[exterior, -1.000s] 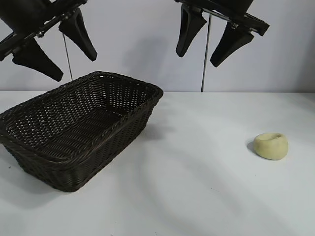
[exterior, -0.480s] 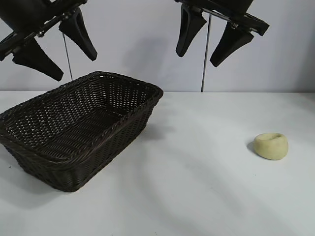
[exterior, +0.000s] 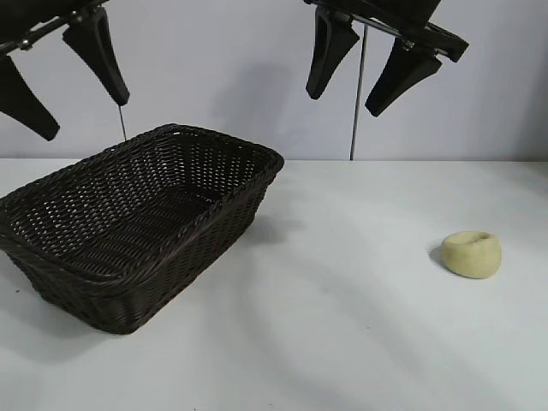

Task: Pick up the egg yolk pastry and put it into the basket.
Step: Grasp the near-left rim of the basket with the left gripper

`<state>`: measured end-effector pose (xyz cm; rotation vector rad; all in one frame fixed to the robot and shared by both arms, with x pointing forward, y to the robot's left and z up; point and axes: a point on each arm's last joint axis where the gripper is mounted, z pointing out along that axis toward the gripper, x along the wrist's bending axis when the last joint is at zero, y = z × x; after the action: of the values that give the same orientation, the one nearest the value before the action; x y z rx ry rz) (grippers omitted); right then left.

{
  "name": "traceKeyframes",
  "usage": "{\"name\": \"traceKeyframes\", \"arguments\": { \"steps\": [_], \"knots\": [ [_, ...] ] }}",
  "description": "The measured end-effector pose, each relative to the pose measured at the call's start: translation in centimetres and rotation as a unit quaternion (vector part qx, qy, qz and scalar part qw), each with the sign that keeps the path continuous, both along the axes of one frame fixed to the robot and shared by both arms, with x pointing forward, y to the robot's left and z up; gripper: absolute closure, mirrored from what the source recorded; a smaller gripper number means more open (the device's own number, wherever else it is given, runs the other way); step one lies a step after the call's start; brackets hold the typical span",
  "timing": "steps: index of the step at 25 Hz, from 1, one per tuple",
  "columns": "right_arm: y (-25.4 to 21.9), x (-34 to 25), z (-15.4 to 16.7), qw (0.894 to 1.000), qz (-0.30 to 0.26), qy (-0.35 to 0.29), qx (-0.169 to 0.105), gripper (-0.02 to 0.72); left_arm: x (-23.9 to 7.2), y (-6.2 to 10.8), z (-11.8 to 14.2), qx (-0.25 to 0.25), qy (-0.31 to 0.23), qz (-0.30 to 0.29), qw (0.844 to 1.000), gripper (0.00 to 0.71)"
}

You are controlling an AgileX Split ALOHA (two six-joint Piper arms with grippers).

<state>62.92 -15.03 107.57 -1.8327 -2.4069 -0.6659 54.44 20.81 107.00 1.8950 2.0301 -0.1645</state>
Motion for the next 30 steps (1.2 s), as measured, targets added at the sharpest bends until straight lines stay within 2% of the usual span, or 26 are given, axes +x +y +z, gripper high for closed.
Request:
{"name": "traceKeyframes", "arguments": {
  "steps": [3,7,12,17,25,30],
  "knots": [
    [0.0,0.0,0.0,1.0,0.0,0.0,0.0,0.185,-1.9,0.5,-1.1,0.004,0.011,0.017,1.0,0.19],
    [0.0,0.0,0.0,1.0,0.0,0.0,0.0,0.185,-3.7,1.1,-3.1,-0.007,0.01,0.089,0.996,0.19],
    [0.0,0.0,0.0,1.0,0.0,0.0,0.0,0.185,-4.1,1.5,-5.8,-0.028,0.014,0.203,0.979,0.19],
    [0.0,0.0,0.0,1.0,0.0,0.001,0.0,0.185,-4.5,1.8,-7.6,-0.044,0.013,0.277,0.96,0.19],
    [0.0,0.0,0.0,1.0,0.0,0.001,0.0,0.185,-3.8,2.0,-7.8,-0.068,-0.031,0.309,0.948,0.19],
    [0.0,0.0,0.0,1.0,0.0,0.001,0.0,0.185,-3.6,1.9,-8.3,-0.063,-0.024,0.31,0.948,0.191]
  ]
}}
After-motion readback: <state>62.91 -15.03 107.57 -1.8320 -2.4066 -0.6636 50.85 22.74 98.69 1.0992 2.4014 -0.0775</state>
